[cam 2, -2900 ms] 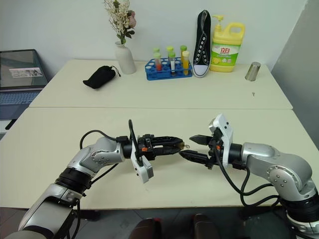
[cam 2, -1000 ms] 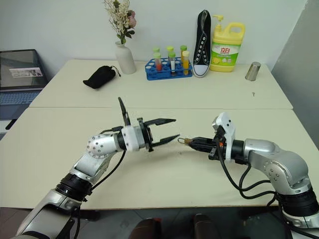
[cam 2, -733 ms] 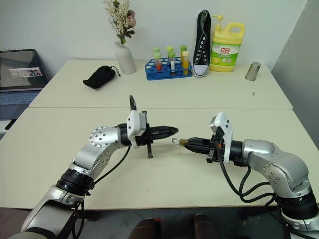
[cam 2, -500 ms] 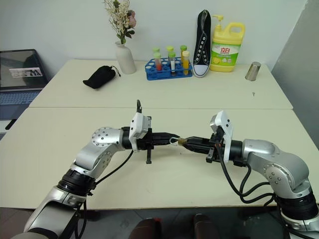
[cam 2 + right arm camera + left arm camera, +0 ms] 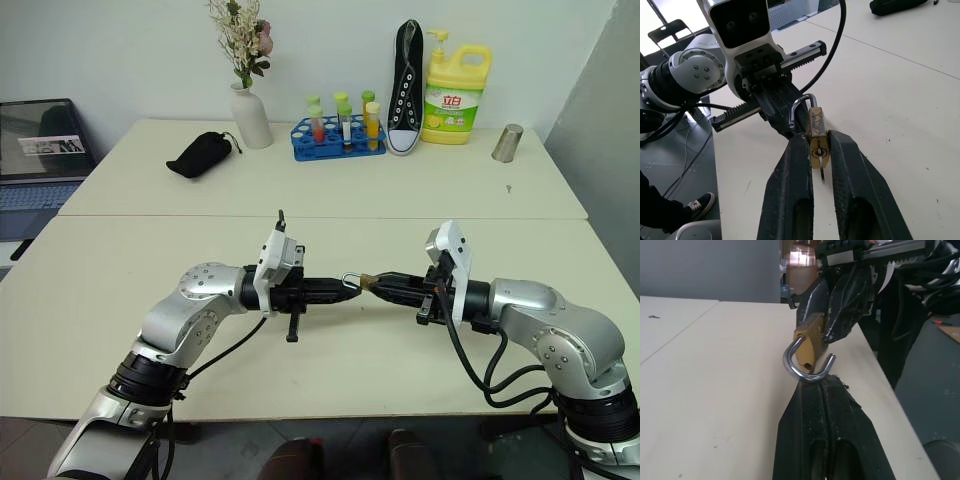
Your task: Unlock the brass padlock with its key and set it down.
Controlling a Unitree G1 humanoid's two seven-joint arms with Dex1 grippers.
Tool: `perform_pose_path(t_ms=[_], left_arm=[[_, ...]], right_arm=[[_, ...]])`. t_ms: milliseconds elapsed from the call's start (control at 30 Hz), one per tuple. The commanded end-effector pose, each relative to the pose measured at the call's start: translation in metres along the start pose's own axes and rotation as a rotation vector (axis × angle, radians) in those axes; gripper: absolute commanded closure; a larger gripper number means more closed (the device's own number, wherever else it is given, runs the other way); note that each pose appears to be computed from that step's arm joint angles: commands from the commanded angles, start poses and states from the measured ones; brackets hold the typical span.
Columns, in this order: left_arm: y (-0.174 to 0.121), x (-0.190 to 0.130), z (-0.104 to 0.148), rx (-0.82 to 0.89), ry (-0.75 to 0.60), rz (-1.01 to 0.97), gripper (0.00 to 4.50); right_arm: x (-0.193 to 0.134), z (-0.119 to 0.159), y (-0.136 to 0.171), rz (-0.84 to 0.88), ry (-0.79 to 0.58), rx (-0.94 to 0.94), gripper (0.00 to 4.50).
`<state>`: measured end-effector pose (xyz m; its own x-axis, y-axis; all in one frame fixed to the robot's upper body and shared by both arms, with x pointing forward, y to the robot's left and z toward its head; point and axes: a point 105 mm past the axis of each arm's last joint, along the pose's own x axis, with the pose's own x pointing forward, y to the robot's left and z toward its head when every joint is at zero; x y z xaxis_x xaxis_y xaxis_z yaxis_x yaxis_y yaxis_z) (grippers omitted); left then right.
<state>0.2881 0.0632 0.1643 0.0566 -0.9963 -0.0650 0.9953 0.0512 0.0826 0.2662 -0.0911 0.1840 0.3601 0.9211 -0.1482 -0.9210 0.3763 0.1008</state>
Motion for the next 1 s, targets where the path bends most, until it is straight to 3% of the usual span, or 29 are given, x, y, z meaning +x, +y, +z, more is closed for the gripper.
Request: perform_pose_path(t_ms=[33,567,1000], left_arm=[[-0.007,-0.001,0.024,0.017,-0.054,-0.033,4.50],[-0.007,0.002,0.040,-0.030,-0.093,-0.018,4.50],[-0.002,0.003,0.037,-0.017,-0.090,0.011,4.50]], right_arm=[[-0.002,0.005,0.000,-0.004,-0.009,-0.039,4.35],[-0.001,0.002,0.002,0.007,0.005,-0.040,4.35],[-0.001,0.001,0.003,0.020,0.009,-0.044,4.35]])
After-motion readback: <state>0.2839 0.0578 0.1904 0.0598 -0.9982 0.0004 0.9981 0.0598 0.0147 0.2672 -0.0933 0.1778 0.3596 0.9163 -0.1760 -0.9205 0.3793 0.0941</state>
